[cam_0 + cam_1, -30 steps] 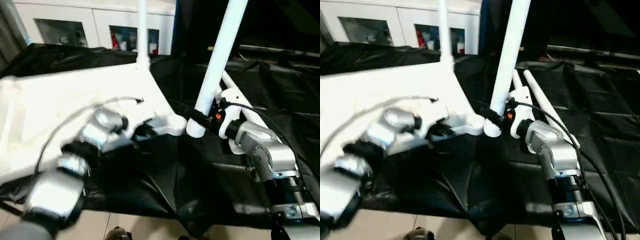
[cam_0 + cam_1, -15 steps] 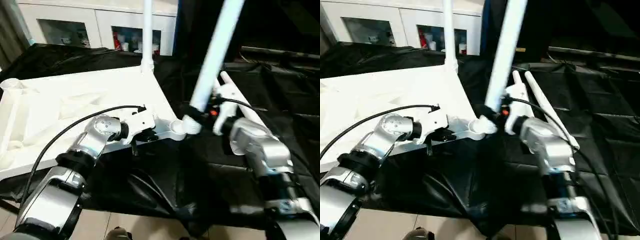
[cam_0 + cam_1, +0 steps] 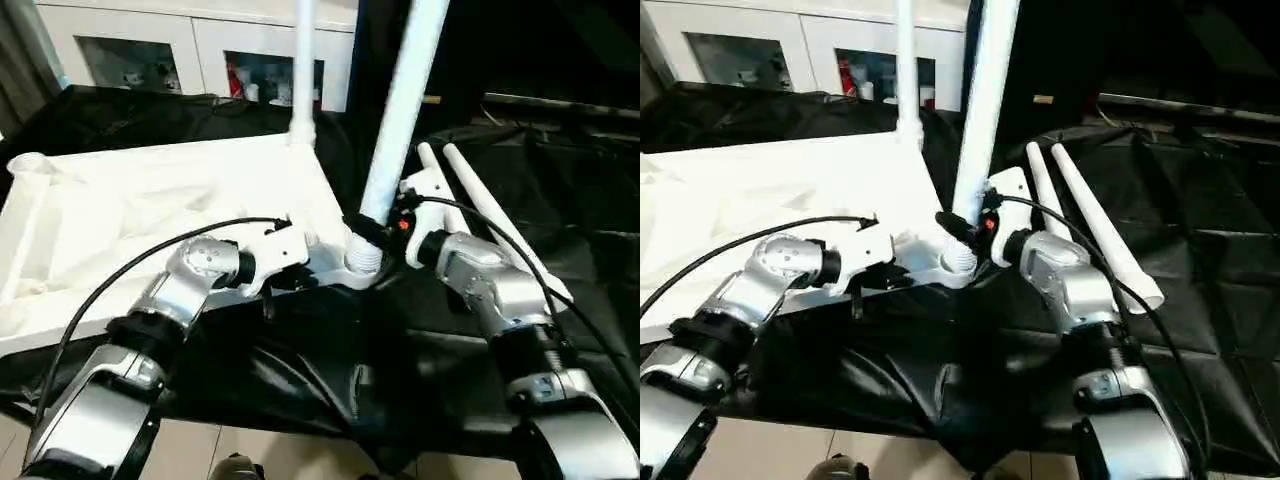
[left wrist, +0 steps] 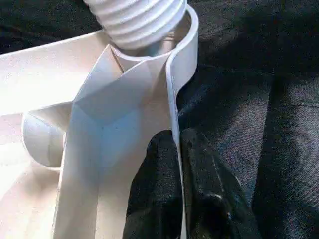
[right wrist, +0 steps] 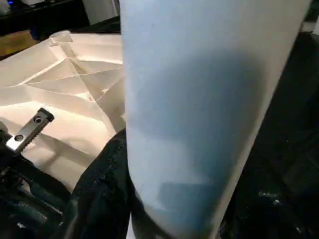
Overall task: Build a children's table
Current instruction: Insert table leg to table base
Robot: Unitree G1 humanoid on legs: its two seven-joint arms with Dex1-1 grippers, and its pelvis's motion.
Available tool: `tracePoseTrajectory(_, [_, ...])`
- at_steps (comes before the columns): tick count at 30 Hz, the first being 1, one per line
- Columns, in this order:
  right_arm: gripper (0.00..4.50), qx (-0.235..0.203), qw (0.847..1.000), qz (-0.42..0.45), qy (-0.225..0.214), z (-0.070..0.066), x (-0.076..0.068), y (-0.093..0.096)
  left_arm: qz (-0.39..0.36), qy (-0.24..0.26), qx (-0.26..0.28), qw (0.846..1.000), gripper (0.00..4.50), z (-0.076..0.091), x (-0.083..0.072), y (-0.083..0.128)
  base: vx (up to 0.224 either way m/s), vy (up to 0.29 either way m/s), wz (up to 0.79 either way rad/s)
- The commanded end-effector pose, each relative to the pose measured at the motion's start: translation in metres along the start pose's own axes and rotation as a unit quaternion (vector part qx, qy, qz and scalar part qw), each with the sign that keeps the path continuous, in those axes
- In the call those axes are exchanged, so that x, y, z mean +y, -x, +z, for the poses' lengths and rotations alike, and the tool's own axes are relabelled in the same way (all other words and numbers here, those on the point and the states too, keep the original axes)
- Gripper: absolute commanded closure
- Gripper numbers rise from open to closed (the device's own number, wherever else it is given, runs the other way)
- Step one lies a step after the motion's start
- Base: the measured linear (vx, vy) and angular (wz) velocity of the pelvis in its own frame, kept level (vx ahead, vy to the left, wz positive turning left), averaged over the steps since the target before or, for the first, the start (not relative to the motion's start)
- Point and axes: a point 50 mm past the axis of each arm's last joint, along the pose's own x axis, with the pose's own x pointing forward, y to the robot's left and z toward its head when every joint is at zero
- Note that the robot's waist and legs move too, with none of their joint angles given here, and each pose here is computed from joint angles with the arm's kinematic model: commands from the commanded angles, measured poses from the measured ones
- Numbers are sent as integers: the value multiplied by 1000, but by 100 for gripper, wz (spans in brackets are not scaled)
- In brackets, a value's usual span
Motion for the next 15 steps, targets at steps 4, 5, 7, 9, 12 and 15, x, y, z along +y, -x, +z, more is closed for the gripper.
tracePoseTrajectory(4, [260,38,999,12,5,-8,-1,-2,-48,-8,23,999,450,-8,-14,-6,0,0,0])
tracePoseTrajectory(5, [260,41,999,15,8,-9,0,-2,-48,-8,24,999,450,-8,-14,-6,0,0,0])
tracePoseTrajectory(7, [260,47,999,18,8,-10,0,-2,-48,-9,26,998,450,-8,-13,-6,0,0,0])
tracePoseTrajectory(9, [261,50,999,19,8,-10,0,-2,-47,-9,27,998,450,-8,-13,-6,0,0,0])
tracePoseTrajectory(12, [261,48,999,16,11,-10,-2,-3,-47,-9,29,998,450,-8,-13,-5,0,0,0])
tracePoseTrajectory(15, [261,39,999,9,3,-8,-5,-4,-46,-9,30,998,450,-8,-12,-5,0,0,0])
